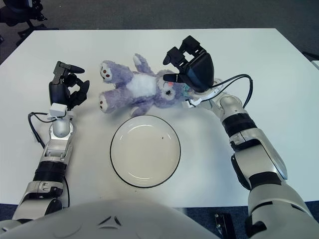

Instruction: Put the doll into the plate.

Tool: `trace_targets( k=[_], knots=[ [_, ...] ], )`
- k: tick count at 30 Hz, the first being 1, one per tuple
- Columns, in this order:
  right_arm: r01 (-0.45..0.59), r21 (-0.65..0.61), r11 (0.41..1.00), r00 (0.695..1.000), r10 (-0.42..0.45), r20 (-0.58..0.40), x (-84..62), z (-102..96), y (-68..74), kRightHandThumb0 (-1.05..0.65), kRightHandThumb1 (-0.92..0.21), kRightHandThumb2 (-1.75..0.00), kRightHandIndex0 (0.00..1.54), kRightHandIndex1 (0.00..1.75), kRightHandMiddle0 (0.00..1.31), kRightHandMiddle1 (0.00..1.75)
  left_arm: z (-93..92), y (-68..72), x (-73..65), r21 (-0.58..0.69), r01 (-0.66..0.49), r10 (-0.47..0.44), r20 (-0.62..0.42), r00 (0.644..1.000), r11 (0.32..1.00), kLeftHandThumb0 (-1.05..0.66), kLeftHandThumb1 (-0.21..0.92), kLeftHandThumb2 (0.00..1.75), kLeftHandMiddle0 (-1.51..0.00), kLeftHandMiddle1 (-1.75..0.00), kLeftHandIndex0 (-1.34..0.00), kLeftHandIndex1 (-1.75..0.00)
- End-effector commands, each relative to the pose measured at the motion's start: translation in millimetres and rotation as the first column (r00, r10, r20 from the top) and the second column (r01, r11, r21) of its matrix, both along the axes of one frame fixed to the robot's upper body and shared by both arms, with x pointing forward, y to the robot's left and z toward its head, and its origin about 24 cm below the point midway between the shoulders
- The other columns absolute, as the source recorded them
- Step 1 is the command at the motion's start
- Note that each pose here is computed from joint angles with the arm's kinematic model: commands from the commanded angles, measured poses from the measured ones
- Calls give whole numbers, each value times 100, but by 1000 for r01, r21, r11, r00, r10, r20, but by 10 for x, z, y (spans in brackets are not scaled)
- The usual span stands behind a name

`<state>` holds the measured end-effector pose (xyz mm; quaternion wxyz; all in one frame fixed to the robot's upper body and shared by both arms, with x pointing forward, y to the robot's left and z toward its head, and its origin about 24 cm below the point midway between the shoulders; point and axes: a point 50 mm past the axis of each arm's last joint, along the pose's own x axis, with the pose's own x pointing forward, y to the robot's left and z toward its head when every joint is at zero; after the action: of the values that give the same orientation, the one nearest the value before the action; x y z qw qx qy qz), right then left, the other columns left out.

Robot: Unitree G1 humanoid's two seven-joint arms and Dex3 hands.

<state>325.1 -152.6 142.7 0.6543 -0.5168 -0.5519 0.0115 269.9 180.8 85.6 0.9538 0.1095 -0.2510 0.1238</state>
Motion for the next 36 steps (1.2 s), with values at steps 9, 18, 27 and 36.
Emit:
trace_targets(
  k=[9, 18, 27, 36],
  knots=[
    [57, -95, 994, 992, -67, -108, 32, 38, -22, -84, -92, -54, 1, 1, 0, 1, -377, 16, -165, -33, -25, 20, -154, 988, 999, -36, 92, 31, -86, -175, -42, -152],
    [64, -105, 992, 989, -77, -124, 37, 38, -24, -87, -92, -68, 0, 0, 0, 0, -375, 14, -162, -34, -25, 19, -155, 988, 999, -36, 92, 31, -86, -175, -42, -151],
    [62, -104, 993, 989, -76, -129, 34, 42, -24, -88, -92, -70, 0, 0, 1, 0, -370, 11, -163, -37, -23, 17, -155, 988, 999, -36, 92, 31, -86, -175, -42, -151],
    [61, -104, 993, 988, -74, -134, 32, 45, -24, -89, -92, -70, 0, 0, 1, 0, -367, 10, -165, -40, -23, 16, -155, 988, 999, -36, 92, 31, -86, -175, -43, -151]
  ],
)
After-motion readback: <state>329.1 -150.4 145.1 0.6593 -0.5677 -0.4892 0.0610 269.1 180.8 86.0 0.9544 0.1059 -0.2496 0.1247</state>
